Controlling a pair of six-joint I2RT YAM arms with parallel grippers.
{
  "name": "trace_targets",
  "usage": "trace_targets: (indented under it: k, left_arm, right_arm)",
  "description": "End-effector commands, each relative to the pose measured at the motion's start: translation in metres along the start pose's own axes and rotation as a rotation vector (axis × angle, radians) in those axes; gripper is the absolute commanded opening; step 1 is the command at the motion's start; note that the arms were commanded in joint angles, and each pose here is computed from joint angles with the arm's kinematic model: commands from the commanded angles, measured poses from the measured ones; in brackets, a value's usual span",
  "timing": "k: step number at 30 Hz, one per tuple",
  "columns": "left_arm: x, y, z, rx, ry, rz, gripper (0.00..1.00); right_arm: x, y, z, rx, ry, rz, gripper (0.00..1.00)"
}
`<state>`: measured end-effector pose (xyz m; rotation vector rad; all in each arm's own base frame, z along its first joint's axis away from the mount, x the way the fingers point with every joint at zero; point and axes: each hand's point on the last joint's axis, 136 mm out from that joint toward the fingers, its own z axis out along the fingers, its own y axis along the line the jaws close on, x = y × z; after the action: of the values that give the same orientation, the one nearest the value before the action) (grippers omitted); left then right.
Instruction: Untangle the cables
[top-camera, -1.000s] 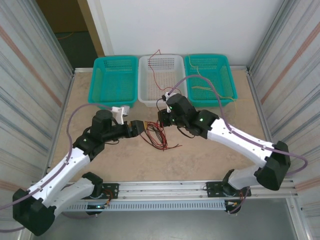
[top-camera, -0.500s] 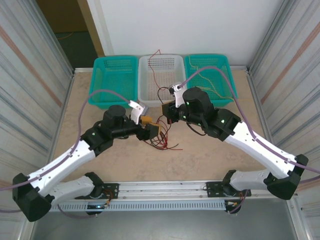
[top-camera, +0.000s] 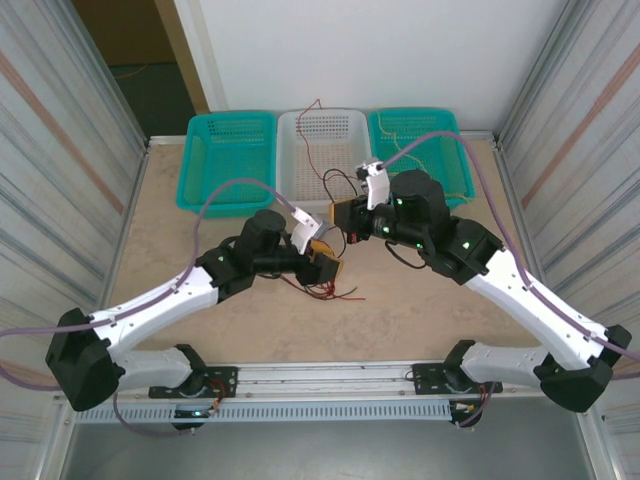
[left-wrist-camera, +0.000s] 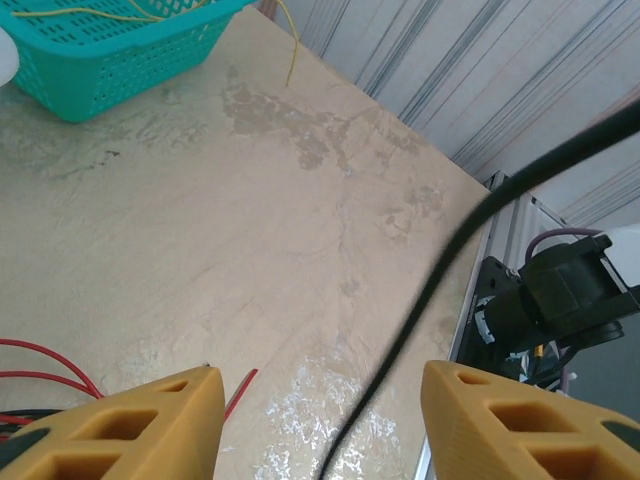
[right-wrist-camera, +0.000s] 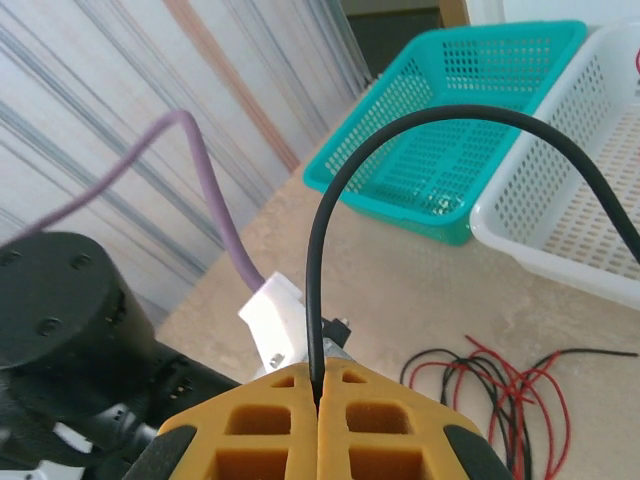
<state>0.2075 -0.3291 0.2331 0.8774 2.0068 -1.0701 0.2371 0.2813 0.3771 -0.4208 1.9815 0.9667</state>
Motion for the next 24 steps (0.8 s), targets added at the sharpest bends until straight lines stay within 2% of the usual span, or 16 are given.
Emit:
trace_targets:
  k: [1,3,9,16,17,21,22,24]
  left_arm:
    - [-0.018,-0.011,-0.001,0.033,-0.064,0.023,0.51]
    - [-0.018,-0.012,0.001,0.050,-0.069,0.012,0.43]
    - [-0.017,-0.016,0.002,0.080,-0.079,-0.011,0.02]
    - [-0.006,-0.024,-0.004,0.124,-0.086,-0.028,0.00]
    - [-0.007,-0.026,-0.006,0.133,-0.094,-0.039,0.00]
    - [-0.031,-0.034,-0.026,0.153,-0.190,-0.128,0.00]
    - [-0.040,-0.032,-0.032,0.136,-0.212,-0.162,0.00]
    - [-0.052,-0.010,-0.042,0.038,-0.237,-0.280,0.00]
  right_arm:
    - [-0.015,0.008,-0.013,-0.096,-0.063,0.093,0.04]
    - [-0.019,0.005,-0.016,-0.113,-0.079,0.126,0.04]
    - [-0.026,-0.012,-0.022,-0.111,-0.110,0.210,0.04]
    - [-0.029,-0.063,-0.025,-0.022,-0.165,0.379,0.04]
    - [-0.027,-0.069,-0.024,-0.005,-0.167,0.389,0.08]
    - [-0.005,-0.092,-0.012,0.103,-0.095,0.384,0.42]
    - [0.004,-0.097,-0.008,0.129,-0.062,0.378,0.49]
    - [0.021,-0.099,-0.001,0.155,-0.014,0.351,0.56]
